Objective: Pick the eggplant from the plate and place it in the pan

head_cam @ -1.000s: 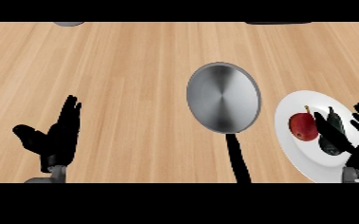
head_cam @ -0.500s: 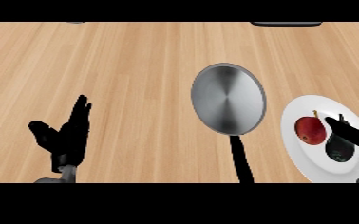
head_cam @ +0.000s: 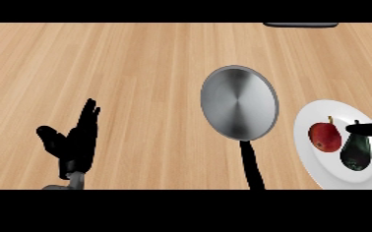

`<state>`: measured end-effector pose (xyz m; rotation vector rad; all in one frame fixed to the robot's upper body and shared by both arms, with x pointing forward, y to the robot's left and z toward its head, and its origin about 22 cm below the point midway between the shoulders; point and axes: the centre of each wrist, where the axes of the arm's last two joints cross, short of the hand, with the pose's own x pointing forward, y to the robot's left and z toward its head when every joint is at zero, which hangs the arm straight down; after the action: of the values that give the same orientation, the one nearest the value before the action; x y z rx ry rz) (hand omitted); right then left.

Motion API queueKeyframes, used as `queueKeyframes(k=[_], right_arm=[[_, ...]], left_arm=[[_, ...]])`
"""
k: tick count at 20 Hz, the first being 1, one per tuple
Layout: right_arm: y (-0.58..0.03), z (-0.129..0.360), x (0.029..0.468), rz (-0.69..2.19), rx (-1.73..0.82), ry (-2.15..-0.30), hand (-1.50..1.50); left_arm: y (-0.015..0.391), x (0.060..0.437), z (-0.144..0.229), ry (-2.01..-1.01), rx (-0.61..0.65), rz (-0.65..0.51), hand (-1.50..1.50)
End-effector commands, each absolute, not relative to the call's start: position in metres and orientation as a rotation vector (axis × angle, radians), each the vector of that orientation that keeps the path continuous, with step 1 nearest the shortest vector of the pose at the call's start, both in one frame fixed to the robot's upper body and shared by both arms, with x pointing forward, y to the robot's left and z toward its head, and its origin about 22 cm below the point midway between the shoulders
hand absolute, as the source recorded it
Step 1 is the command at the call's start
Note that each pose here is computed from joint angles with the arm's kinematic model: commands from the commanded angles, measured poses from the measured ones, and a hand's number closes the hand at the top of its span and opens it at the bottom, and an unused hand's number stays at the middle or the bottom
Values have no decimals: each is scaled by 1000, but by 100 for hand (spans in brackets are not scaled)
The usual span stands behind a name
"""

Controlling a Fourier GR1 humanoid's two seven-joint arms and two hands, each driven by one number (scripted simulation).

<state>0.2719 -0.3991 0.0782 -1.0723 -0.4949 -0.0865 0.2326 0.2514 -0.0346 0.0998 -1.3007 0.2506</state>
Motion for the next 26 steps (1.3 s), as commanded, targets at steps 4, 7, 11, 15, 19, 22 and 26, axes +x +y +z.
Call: queueKeyframes(k=[4, 7, 11, 15, 19, 22, 26], right_arm=[[-428, 103, 297, 94, -924, -229, -150], [-441, 91, 302, 99, -907, -258, -150], [-435, 76, 306, 176, -783, -123, -150], [-442, 71, 305, 209, -633, -113, -150], [-432, 83, 310, 210, -626, -111, -150], [-431, 61, 306, 192, -670, -117, -150], [-416, 49, 289, 156, -686, -172, -150]], left_arm=[[242, 219, -46, -1235, 68, 248, 0], [234, 223, -55, -1238, 65, 264, 0], [245, 218, -41, -1239, 78, 245, 0], [240, 227, -43, -1241, 73, 279, 0], [239, 220, -42, -1216, 72, 260, 0], [253, 211, -38, -1240, 71, 259, 0], [250, 215, -35, -1238, 67, 267, 0]])
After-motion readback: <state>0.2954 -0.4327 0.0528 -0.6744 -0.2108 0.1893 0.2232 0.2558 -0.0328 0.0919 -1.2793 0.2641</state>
